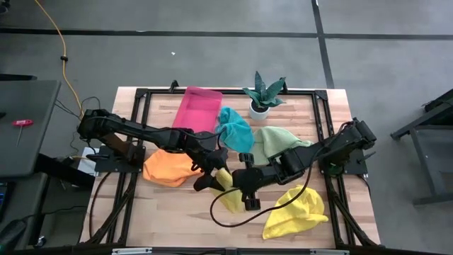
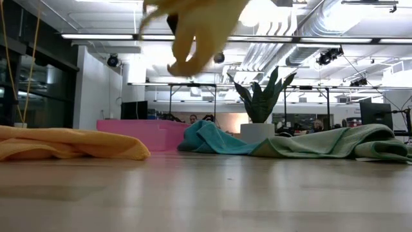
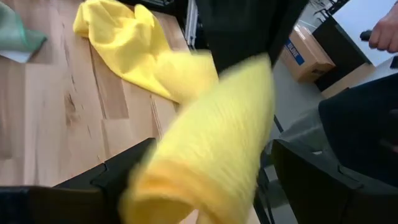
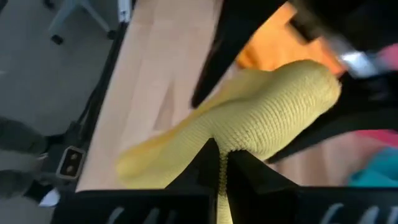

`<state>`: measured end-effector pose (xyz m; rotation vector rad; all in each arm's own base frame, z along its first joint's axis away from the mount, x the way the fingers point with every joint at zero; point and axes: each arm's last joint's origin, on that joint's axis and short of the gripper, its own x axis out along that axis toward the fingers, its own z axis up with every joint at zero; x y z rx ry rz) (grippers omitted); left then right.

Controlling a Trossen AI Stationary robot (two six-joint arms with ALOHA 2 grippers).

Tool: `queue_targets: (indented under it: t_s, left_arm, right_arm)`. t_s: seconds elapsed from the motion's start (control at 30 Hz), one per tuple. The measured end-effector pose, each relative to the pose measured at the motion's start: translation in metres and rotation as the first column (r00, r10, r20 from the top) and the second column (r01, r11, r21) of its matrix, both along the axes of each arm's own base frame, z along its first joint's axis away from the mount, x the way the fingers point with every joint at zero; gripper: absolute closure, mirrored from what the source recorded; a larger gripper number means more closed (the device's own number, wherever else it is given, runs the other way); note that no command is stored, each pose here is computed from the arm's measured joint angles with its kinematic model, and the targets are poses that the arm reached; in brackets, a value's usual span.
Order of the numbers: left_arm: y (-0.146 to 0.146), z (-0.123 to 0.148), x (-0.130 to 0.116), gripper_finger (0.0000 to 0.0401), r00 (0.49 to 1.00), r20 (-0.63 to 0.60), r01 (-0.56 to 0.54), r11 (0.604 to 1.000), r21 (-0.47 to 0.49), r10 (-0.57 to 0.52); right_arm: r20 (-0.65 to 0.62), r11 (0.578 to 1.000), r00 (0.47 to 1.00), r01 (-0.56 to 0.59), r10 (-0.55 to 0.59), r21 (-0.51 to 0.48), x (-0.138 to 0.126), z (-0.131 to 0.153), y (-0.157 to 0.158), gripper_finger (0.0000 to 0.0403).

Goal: Fold microfiber towels
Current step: Put the left folded yellow microfiber cloth into the red bin

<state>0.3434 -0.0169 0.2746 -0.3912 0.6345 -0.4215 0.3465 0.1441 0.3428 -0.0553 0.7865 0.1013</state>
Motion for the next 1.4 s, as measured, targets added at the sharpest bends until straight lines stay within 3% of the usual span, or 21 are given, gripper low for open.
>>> queue_targets:
  t_s: [0.17,0.47,0.7,0.93,1.07,1.23,1.4]
  left_arm:
    - [-0.001,0.001,0.000,0.0094,0.999,0.011,0.032,0.999,-0.024,-0.032]
    - [0.005,0.007,0.004,0.0115,0.997,0.076,0.002,0.999,-0.037,0.001]
    - [0.007,0.005,0.003,0.0219,0.998,0.058,0.001,1.000,-0.020,0.000]
    - [0.011,0.003,0.000,0.0379,0.999,0.030,-0.043,0.999,0.024,0.042]
    - [0.017,0.004,0.000,0.0389,0.997,0.014,-0.077,0.997,0.004,0.077]
    - [0.027,0.014,-0.014,0.0397,0.990,-0.014,-0.139,0.990,0.034,0.140]
    - [0.043,0.031,-0.042,0.0399,0.978,-0.044,-0.202,0.975,0.090,0.206]
  right_arm:
    - [-0.013,0.998,0.999,0.037,-0.038,-0.047,-0.005,0.016,-0.006,0.0403]
    - [-0.049,0.996,0.996,0.075,-0.077,-0.038,-0.007,0.010,-0.007,0.0403]
    - [-0.046,0.996,0.995,0.086,-0.088,-0.037,-0.007,0.010,-0.007,0.0403]
    - [-0.046,0.996,0.995,0.086,-0.088,-0.037,-0.007,0.010,-0.007,0.0403]
    - [-0.046,0.995,0.994,0.101,-0.102,-0.027,-0.007,0.010,-0.007,0.0401]
    - [-0.073,0.985,0.983,0.171,-0.171,0.001,-0.011,0.016,-0.010,0.0356]
    - [-0.112,0.960,0.957,0.254,-0.267,-0.115,-0.021,0.021,-0.018,0.0275]
